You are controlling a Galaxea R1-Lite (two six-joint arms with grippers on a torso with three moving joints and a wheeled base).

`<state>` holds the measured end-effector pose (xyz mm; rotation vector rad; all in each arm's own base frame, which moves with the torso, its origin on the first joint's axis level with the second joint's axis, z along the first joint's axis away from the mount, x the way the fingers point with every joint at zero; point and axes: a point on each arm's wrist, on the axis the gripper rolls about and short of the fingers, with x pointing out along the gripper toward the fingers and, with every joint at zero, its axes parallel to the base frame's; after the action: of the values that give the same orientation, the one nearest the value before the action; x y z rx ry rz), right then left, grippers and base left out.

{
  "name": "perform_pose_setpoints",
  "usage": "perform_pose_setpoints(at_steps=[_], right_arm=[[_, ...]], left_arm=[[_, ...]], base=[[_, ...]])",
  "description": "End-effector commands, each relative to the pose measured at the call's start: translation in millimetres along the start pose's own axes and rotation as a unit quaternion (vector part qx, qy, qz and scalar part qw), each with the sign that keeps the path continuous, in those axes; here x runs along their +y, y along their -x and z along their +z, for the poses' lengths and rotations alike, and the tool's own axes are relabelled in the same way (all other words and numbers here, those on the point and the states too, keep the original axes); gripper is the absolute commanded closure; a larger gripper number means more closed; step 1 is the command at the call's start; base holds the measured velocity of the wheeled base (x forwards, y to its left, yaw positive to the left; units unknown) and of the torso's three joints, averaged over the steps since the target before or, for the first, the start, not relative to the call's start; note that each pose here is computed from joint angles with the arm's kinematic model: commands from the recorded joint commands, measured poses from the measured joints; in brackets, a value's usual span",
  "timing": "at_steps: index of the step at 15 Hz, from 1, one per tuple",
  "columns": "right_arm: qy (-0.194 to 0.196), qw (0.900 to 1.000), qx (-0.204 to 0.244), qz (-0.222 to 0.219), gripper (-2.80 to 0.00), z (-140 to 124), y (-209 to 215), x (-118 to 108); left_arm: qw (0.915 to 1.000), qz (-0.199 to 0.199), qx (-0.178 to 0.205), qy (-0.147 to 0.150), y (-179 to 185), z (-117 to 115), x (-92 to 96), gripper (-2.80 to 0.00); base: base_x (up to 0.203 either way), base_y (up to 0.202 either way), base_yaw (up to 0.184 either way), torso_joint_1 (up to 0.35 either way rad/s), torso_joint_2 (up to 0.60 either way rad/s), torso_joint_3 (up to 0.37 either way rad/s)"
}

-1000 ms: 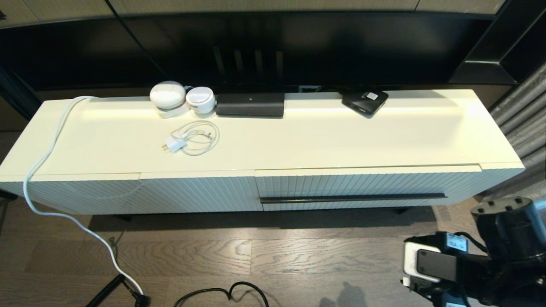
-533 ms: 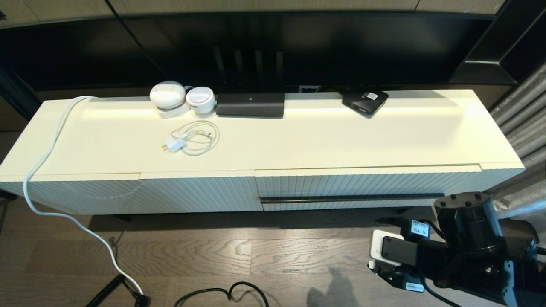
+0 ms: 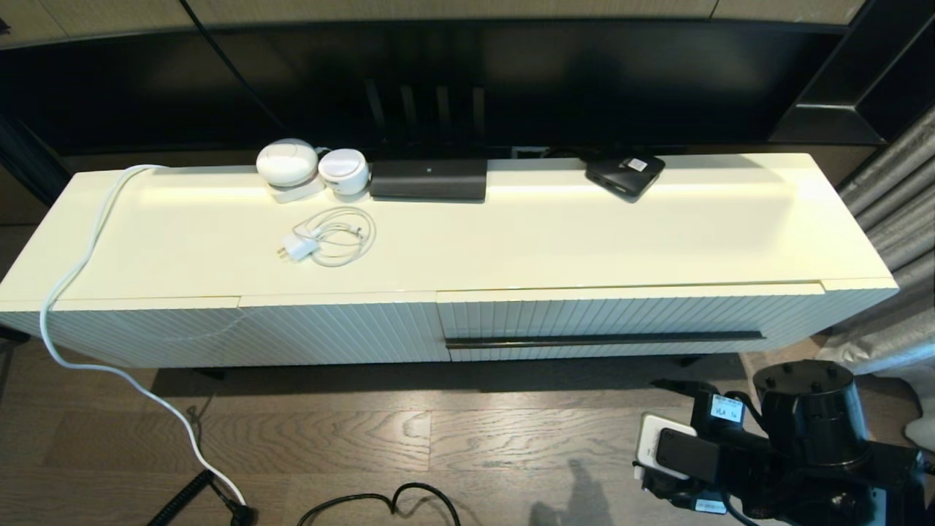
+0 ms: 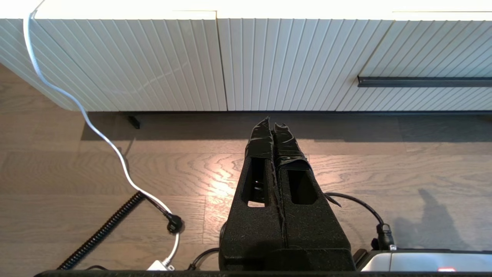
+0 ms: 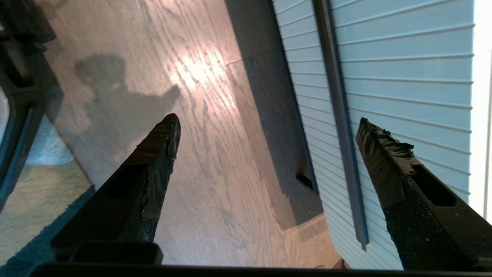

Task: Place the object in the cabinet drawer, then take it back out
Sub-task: Open the drawer

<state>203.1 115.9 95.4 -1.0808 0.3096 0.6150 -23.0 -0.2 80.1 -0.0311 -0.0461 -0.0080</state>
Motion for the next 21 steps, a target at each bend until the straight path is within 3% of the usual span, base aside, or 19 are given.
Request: perform_pose_setpoints(at_steps=[1, 5, 9, 21], right_arm=[[0.004, 1.000, 0.003, 0.004, -2.80, -2.6, -1.0, 4.0], [0.002, 1.000, -0.006, -0.023, -2.80, -5.5, -8.8, 9.1], [0.009, 0.998, -0.031, -0.055, -2.80, 0.6, 9.0, -4.8], [0.084, 0.996, 0.011, -0.009, -2.80, -10.6, 1.1, 2.5]], left_arm=[[1.0000, 0.001, 0.000, 0.000, -0.1, 0.1, 0.0, 0.00], [1.0000, 0.000, 0.000, 0.000, -0.1, 0.1, 0.0, 0.00], [1.0000, 0.001, 0.000, 0.000, -0.1, 0.1, 0.0, 0.00], [1.0000, 0.000, 0.000, 0.000, -0.1, 0.1, 0.0, 0.00]], base=[[0.000, 0.000, 0.000, 0.000, 0.00, 0.000], [0.000, 0.000, 0.000, 0.000, 0.00, 0.000], [0.000, 0.000, 0.000, 0.000, 0.00, 0.000], [0.000, 0.000, 0.000, 0.000, 0.00, 0.000]])
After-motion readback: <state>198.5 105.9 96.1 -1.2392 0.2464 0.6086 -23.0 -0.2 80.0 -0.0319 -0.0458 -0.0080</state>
